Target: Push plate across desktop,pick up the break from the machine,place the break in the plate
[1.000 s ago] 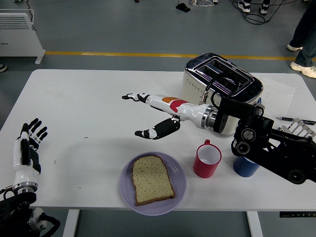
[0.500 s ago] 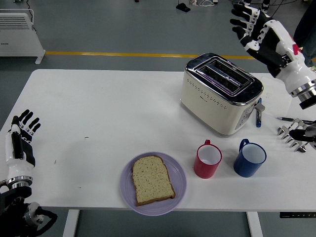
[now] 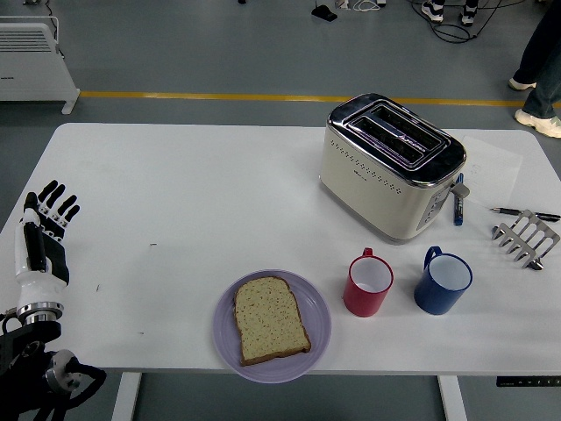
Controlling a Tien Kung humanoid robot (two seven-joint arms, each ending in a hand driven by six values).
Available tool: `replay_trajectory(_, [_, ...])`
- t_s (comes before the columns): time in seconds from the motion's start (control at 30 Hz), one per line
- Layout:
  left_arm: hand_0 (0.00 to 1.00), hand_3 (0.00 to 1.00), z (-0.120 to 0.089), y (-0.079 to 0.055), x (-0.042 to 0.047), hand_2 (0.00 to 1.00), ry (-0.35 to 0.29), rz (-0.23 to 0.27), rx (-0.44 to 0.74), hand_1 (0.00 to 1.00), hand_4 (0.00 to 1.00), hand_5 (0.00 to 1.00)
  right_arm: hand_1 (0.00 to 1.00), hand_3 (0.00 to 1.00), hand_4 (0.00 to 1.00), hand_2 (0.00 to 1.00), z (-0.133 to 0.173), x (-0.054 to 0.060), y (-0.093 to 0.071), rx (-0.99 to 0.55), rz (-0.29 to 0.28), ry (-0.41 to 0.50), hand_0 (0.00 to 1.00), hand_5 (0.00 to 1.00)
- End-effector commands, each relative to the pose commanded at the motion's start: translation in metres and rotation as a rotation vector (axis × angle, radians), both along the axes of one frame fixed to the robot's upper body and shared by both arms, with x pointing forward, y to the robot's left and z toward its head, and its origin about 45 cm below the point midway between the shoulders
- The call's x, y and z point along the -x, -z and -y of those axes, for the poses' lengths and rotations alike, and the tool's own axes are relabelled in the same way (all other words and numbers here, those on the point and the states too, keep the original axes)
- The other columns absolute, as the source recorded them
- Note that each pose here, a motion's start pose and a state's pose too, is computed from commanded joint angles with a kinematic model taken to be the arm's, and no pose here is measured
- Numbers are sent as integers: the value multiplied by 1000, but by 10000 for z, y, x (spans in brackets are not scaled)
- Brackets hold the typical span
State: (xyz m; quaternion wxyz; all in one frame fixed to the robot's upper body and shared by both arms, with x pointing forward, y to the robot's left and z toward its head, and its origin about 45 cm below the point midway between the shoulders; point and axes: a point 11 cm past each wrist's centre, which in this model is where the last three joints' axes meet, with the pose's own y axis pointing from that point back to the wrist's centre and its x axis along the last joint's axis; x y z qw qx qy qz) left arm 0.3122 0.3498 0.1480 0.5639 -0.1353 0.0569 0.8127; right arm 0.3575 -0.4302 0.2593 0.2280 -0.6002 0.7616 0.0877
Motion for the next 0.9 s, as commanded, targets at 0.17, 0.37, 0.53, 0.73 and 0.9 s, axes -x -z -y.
replay_trajectory(0.17, [766,754,-6,-115,-44,838,6,34,37,767,550,998,821,817,539,852,65,111,328,-31,-82,18,833,496])
replay_trajectory(0.37, [769,759,-2,-250,-105,838,25,65,59,768,553,998,823,816,535,849,101,197,581,-54,-137,16,850,515])
replay_trajectory(0.53, [774,759,-1,-257,-123,839,44,61,80,771,555,998,830,822,532,856,95,214,658,-38,-150,-16,872,541])
replay_trajectory(0.73, [786,766,70,-203,-149,841,121,46,217,779,561,998,827,827,532,859,84,221,752,7,-188,-53,871,592])
replay_trajectory(0.9, [796,767,134,-182,-174,843,226,-2,320,782,563,998,823,821,531,849,50,205,763,24,-196,-75,867,601])
